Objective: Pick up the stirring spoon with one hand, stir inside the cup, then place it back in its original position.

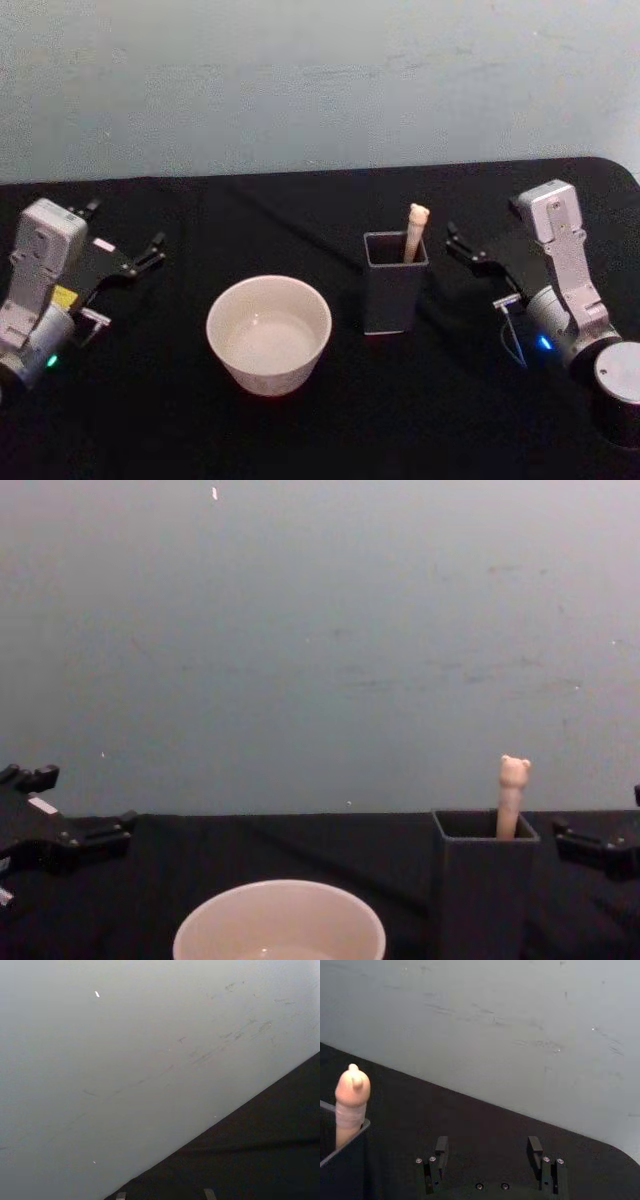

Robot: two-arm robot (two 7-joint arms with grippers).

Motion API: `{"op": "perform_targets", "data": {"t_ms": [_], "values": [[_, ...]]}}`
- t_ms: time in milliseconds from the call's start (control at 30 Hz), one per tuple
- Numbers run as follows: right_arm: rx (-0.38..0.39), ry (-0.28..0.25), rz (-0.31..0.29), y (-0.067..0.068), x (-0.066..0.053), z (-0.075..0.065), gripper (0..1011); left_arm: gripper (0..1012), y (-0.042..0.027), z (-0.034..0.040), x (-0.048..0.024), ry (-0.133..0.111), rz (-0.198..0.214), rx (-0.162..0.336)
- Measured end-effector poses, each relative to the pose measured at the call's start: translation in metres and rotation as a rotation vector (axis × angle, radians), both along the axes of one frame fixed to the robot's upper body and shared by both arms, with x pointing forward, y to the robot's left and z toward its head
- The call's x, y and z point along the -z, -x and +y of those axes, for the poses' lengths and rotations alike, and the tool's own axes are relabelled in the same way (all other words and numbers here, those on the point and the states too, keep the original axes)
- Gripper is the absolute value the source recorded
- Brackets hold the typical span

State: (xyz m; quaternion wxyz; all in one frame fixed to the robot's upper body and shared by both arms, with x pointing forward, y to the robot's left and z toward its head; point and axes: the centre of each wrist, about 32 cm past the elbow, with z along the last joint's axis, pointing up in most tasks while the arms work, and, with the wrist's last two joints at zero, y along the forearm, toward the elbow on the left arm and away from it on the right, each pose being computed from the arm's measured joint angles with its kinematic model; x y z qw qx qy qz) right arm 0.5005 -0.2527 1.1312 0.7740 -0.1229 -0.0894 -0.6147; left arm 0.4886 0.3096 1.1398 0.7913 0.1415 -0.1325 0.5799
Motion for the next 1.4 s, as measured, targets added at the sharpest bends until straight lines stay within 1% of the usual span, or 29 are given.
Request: {"op": "perform_targets", "data": {"t_ms": [1400], "values": [[-0.006,0.001,-0.006,0.0004,-0.0011,0.0001,1003,1001,0.0,0.0,0.0,0.0,0.0,0.0]]}}
